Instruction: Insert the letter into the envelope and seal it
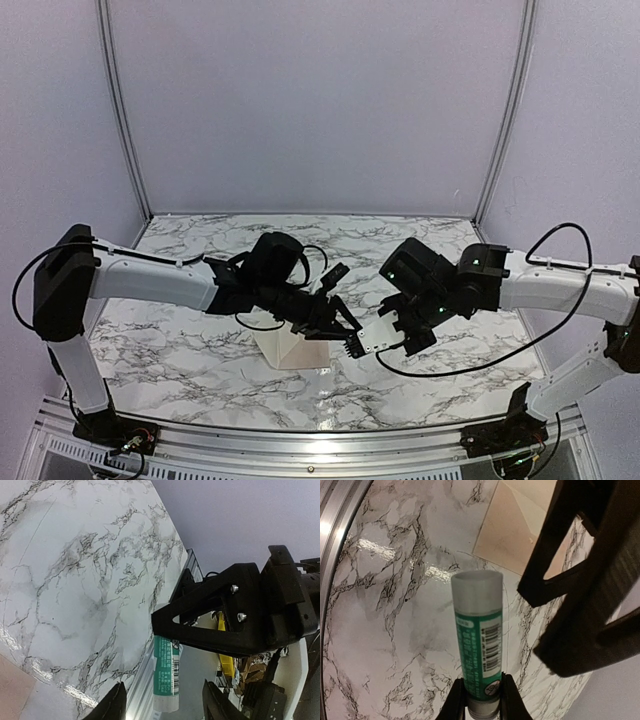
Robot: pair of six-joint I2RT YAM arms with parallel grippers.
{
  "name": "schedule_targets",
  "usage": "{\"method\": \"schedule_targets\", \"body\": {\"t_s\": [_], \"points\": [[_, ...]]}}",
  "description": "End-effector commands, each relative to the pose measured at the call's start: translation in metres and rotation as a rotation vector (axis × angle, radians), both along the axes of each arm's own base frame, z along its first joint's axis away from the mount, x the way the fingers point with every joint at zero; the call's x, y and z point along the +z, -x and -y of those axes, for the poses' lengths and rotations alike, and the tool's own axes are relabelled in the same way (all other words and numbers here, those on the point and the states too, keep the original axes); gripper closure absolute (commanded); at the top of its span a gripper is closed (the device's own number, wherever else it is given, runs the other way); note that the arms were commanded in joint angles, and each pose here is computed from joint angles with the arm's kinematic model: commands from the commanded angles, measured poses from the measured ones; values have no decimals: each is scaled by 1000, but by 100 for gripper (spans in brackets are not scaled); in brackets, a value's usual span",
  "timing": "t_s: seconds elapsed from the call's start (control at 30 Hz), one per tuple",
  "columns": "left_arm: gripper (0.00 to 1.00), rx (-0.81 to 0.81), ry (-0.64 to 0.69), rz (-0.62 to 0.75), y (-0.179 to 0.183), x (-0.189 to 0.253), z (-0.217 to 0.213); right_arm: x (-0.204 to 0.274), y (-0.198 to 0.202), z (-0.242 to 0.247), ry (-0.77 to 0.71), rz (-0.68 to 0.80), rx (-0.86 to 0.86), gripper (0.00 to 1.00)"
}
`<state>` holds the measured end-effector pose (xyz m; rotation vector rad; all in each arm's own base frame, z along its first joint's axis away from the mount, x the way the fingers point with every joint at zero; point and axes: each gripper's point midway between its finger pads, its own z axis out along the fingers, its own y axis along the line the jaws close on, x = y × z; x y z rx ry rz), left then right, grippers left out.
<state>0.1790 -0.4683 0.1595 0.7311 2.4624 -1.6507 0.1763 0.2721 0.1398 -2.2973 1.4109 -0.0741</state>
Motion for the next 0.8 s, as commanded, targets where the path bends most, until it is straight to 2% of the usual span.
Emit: {"method": "schedule_targets", "body": {"t_s": [0.0, 0.1, 0.23, 0.53, 0.63, 0.77], "points": [[47, -43, 30, -26, 6, 5, 10, 25, -10, -18, -76, 61, -10, 89], [48, -53, 30, -32, 7, 4, 12, 27, -9, -21, -75, 63, -3, 89], [54, -76, 38, -46, 10, 5, 17, 29, -6, -25, -73, 70, 14, 89], [80, -118, 52, -65, 17, 7, 18, 29, -7, -28, -77, 82, 12, 89], [82, -135, 52, -84, 20, 6, 18, 30, -7, -29, -83, 86, 12, 89], [72, -142, 44, -112, 21, 2, 20, 32, -9, -30, -89, 94, 10, 89]]}}
